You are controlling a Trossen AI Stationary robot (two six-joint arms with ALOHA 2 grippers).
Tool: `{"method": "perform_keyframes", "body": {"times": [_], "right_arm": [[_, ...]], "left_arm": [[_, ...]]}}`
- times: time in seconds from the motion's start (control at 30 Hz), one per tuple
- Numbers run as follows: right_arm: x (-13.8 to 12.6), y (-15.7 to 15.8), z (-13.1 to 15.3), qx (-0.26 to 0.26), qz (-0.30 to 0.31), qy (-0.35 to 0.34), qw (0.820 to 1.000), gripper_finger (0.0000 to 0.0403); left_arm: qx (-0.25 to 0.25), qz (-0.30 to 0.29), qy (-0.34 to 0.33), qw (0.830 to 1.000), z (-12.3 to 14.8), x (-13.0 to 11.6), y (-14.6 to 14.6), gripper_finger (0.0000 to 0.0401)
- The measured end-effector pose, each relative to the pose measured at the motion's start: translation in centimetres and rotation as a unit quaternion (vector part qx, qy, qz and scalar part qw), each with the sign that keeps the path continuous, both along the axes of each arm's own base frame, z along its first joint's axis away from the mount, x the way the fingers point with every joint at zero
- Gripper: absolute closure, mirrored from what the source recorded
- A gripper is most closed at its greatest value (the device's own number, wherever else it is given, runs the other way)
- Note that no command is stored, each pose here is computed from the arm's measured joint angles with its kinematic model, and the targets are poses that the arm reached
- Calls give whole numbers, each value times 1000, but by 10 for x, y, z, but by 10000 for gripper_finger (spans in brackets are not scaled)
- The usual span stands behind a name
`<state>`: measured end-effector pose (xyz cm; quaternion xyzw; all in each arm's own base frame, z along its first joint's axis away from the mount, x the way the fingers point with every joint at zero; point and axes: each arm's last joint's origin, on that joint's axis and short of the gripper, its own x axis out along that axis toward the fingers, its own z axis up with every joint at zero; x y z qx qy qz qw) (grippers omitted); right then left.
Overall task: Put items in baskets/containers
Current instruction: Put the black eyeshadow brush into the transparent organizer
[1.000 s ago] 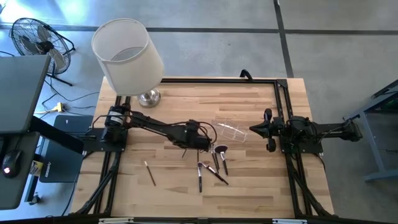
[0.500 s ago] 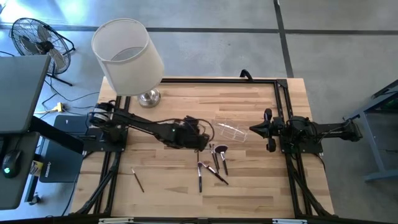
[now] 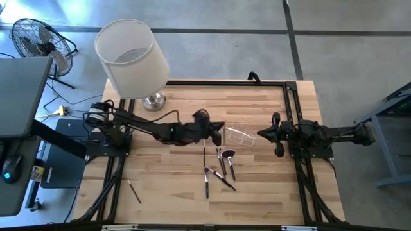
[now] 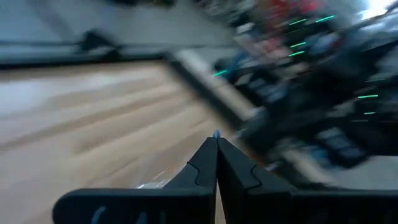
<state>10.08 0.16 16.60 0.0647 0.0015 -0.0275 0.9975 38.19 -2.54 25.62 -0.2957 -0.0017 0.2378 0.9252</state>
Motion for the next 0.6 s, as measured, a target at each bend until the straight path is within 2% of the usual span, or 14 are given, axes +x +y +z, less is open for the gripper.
{"method": "perform_keyframes", "body": {"times": [0.1, 0.43, 0.6], "right_arm": [[0, 0, 0, 0, 0, 1, 1000, 398], [1, 0, -1, 0, -2, 5, 1000, 398], [1, 0, -1, 0, 0, 6, 1000, 398]], "left_arm": [[18, -16, -36, 999, 10, 2, 11, 400], [126, -31, 3, 992, 9, 6, 47, 401], [149, -66, 20, 986, -1, 12, 58, 401]]}}
